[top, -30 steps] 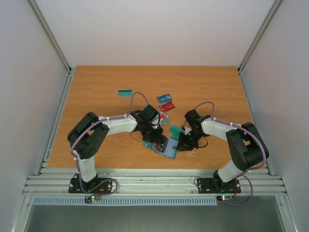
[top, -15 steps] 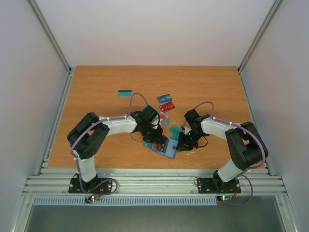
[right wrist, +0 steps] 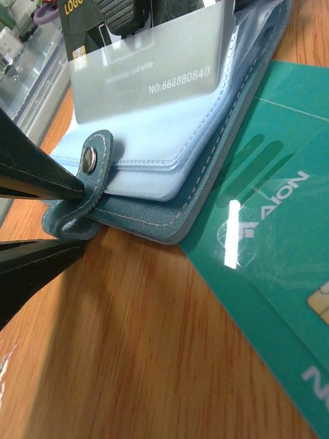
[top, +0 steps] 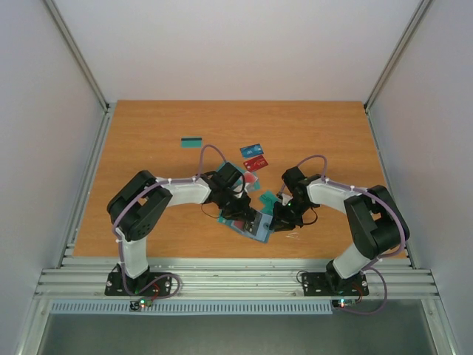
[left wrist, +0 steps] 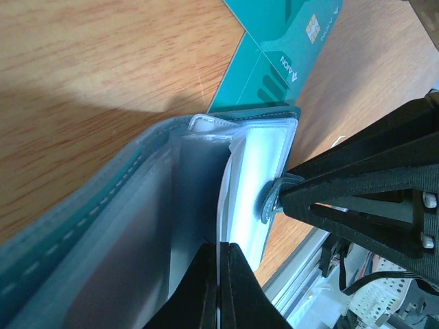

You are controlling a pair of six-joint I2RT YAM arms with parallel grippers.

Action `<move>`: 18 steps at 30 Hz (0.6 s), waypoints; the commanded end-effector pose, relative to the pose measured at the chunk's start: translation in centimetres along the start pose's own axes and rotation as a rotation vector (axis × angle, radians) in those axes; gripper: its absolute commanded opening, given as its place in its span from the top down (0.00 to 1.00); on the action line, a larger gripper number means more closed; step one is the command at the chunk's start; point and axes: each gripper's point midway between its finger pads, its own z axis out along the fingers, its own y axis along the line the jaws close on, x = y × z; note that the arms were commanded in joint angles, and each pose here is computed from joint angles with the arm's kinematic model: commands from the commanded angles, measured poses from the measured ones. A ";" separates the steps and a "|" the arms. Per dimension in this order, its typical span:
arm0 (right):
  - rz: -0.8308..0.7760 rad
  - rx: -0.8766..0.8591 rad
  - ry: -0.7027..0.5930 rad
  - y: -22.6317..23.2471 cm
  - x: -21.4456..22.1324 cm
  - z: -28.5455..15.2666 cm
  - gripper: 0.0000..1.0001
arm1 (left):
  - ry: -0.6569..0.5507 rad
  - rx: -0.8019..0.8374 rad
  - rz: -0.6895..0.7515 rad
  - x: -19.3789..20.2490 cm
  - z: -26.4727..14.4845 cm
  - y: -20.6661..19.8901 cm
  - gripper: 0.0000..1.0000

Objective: Put the credit cards into the card holder

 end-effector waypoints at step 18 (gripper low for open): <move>-0.020 0.010 -0.042 0.1 -1.6 0.5 0.82 | 0.058 -0.158 0.014 0.6 -1.0 1.1 0.73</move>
